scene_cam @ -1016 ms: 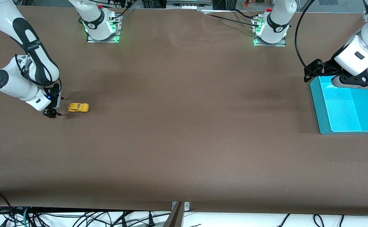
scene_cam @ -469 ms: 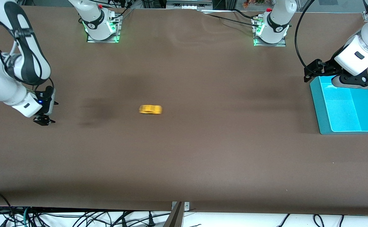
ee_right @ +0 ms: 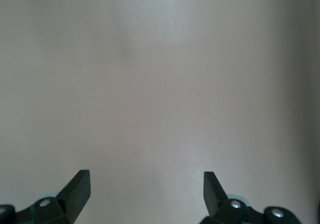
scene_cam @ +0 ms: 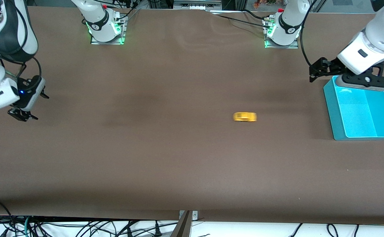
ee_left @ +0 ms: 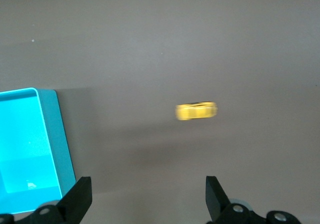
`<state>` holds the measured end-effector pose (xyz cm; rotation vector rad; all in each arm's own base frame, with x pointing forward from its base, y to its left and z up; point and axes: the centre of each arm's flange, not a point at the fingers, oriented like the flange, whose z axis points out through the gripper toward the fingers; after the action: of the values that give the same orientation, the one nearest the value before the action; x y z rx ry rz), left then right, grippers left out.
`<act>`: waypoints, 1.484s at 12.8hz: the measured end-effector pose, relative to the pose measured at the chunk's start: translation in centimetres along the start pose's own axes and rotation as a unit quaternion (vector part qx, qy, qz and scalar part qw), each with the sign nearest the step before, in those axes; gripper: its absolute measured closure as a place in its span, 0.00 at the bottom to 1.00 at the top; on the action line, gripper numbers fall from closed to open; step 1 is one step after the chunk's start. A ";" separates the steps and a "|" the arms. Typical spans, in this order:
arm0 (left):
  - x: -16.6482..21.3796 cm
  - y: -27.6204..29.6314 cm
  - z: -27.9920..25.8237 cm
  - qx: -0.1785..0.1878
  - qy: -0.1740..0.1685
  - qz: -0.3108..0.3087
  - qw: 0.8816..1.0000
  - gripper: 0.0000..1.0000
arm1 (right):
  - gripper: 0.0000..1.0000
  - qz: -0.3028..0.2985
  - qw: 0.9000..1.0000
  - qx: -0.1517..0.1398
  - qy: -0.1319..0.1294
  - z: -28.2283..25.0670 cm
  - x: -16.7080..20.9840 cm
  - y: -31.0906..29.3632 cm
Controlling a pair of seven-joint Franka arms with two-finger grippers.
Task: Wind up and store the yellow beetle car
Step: 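Release the car with the right gripper while the left gripper lowers, then lower the left gripper onto the yellow car beside the tray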
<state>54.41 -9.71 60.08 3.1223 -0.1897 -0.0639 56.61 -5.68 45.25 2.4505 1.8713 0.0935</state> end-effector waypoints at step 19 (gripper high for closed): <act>-0.6 -2.6 2.5 -0.013 -0.079 0.135 0.988 0.00 | 0.00 0.538 0.840 0.057 -0.037 -11.5 6.3 -4.7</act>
<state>53.98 -7.12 57.52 3.0311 -0.6065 -0.3079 52.76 1.69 56.37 3.1609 0.2645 -0.0728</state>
